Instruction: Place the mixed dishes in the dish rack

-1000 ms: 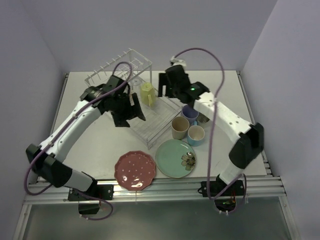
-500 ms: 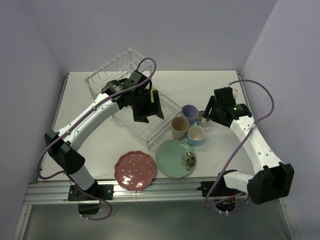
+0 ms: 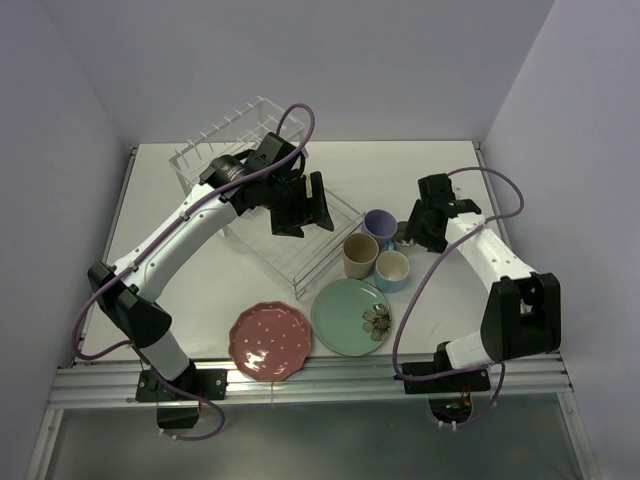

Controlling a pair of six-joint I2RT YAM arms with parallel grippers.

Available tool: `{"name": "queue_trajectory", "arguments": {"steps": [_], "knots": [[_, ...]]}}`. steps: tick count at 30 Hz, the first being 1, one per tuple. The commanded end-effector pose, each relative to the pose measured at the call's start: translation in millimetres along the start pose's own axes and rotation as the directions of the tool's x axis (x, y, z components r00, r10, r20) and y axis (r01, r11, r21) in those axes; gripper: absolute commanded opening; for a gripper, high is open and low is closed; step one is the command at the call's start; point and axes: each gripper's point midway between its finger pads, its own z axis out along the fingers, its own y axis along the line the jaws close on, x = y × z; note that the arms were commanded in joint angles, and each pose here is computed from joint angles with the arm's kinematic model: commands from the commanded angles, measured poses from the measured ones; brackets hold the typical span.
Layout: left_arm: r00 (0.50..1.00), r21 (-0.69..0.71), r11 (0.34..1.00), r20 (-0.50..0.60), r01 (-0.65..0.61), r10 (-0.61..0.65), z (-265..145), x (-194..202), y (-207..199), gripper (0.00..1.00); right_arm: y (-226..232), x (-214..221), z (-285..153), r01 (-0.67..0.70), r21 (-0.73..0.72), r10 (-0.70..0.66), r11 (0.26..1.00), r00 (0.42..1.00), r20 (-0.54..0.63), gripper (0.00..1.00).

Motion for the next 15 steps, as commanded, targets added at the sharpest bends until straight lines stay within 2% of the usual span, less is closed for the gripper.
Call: {"name": "queue_trajectory", "arguments": {"steps": [1, 5, 10, 14, 15], "knots": [[0.998, 0.038, 0.998, 0.045, -0.054, 0.052, -17.1, -5.1, -9.6, 0.78, 13.4, -22.8, 3.1, -0.037, -0.032, 0.039, 0.999, 0.998, 0.046, 0.63], [0.997, 0.045, 0.997, 0.049, -0.066, 0.064, -18.1, -5.8, -10.9, 0.78, 16.6, -18.4, 21.6, -0.044, -0.014, 0.044, 0.999, 0.999, 0.005, 0.58], [0.995, 0.073, 0.993, 0.06, -0.09, 0.085, -20.3, -10.5, -15.1, 0.79, 15.0, -22.7, 27.3, -0.054, 0.008, 0.053, 0.999, 0.998, 0.014, 0.38], [0.992, 0.128, 0.986, 0.077, -0.105, 0.096, -24.2, -15.0, -21.0, 0.81, 10.6, -29.6, 28.3, -0.066, 0.023, 0.066, 0.998, 0.998, 0.024, 0.04], [0.992, 0.138, 0.985, 0.084, -0.107, 0.097, -25.8, -16.7, -21.8, 0.82, 10.3, -31.6, 28.8, -0.068, 0.025, 0.067, 0.997, 0.997, 0.026, 0.0]]}}
